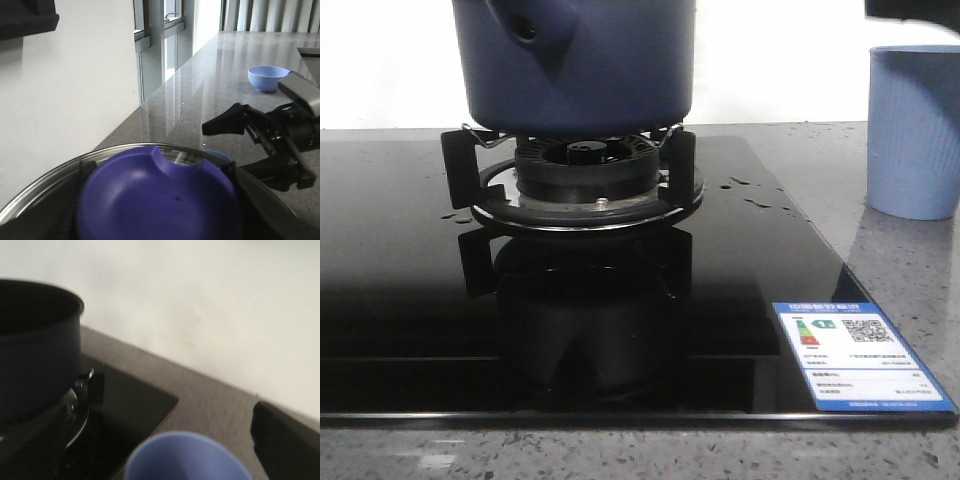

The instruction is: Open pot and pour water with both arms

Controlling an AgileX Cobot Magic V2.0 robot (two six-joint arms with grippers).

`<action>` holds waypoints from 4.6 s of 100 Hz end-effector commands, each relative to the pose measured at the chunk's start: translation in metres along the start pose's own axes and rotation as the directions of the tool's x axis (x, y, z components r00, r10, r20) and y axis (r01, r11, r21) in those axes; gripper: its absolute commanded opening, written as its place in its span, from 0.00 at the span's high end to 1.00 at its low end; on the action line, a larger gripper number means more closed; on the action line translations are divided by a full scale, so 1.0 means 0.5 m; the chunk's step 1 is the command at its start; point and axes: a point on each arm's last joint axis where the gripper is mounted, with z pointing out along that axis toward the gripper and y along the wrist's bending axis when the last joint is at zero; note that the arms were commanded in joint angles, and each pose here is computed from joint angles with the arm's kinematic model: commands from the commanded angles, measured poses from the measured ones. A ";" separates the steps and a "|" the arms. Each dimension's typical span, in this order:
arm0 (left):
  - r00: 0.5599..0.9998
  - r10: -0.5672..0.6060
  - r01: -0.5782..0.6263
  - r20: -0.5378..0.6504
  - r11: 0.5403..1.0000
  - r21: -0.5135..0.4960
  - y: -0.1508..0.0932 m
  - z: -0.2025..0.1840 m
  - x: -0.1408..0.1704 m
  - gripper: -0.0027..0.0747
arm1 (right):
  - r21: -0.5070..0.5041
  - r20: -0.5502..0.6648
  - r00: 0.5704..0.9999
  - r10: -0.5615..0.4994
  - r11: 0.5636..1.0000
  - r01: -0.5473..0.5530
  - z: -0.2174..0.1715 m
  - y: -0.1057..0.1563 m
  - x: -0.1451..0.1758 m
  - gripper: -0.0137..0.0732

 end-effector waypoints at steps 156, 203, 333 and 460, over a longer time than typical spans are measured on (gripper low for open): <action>0.983 -0.181 0.182 0.015 0.981 -0.063 0.052 0.059 0.052 0.33 | 0.058 0.390 0.916 -0.092 0.995 0.076 -0.154 0.053 -0.171 0.92; 0.986 -0.075 0.100 0.147 0.980 -0.169 -0.018 -0.080 -0.087 0.56 | 0.039 0.372 0.924 -0.083 0.996 0.074 -0.163 0.061 -0.171 0.92; 0.964 0.150 0.088 0.218 0.596 -0.798 -0.431 -0.357 0.198 0.99 | -0.092 0.229 0.970 -0.079 0.991 0.102 -0.304 0.182 -0.051 0.92; 0.984 -0.149 -0.047 -0.097 0.307 -0.951 -0.387 -0.392 0.398 0.99 | -0.092 0.229 0.970 -0.079 0.991 0.102 -0.304 0.182 -0.051 0.92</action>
